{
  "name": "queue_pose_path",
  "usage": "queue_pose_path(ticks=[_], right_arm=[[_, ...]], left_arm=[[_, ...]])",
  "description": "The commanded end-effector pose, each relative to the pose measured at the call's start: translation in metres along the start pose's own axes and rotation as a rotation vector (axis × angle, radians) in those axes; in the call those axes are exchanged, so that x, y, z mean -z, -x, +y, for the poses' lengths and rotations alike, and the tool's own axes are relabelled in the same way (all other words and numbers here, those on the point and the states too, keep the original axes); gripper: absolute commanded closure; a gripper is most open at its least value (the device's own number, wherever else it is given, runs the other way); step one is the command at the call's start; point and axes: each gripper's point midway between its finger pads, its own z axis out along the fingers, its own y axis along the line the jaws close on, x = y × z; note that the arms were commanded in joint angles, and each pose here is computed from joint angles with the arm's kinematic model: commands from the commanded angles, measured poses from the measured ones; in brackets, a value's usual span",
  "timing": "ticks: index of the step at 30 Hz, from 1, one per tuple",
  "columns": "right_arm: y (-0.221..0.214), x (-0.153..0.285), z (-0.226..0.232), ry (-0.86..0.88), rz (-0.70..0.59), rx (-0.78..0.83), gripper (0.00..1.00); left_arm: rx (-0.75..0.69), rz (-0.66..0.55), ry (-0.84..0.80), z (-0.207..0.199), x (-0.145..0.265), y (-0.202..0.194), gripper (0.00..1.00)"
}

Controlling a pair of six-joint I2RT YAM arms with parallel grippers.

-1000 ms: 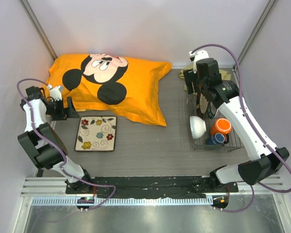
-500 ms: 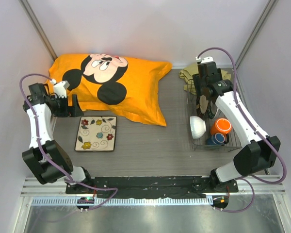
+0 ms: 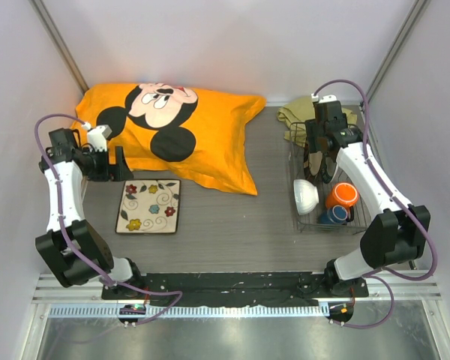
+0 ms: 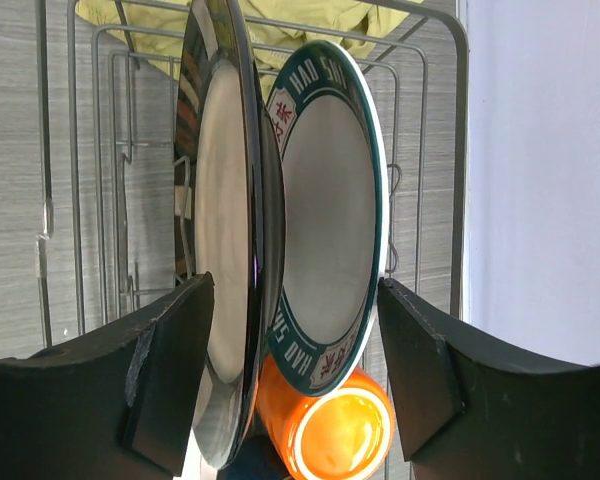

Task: Unload the mixed dishes from the dish rack
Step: Pick up the plate from the dish rack.

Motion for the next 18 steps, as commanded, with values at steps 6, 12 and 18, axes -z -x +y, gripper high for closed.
queue_pose_path(ticks=[6, 12, 18], right_arm=[[0.012, -0.002, 0.005, 0.028, -0.057, -0.052, 0.3], [0.027, 0.013, -0.001, 0.035, -0.085, -0.066, 0.3], [0.033, 0.021, -0.006, 0.034, -0.101, -0.066, 0.3]], left_arm=[[-0.004, -0.019, -0.019, -0.006, -0.003, 0.001, 0.09], [0.004, -0.01, -0.026, -0.005, -0.007, -0.002, 0.09], [0.011, -0.008, -0.032, -0.005, -0.009, -0.003, 0.09]])
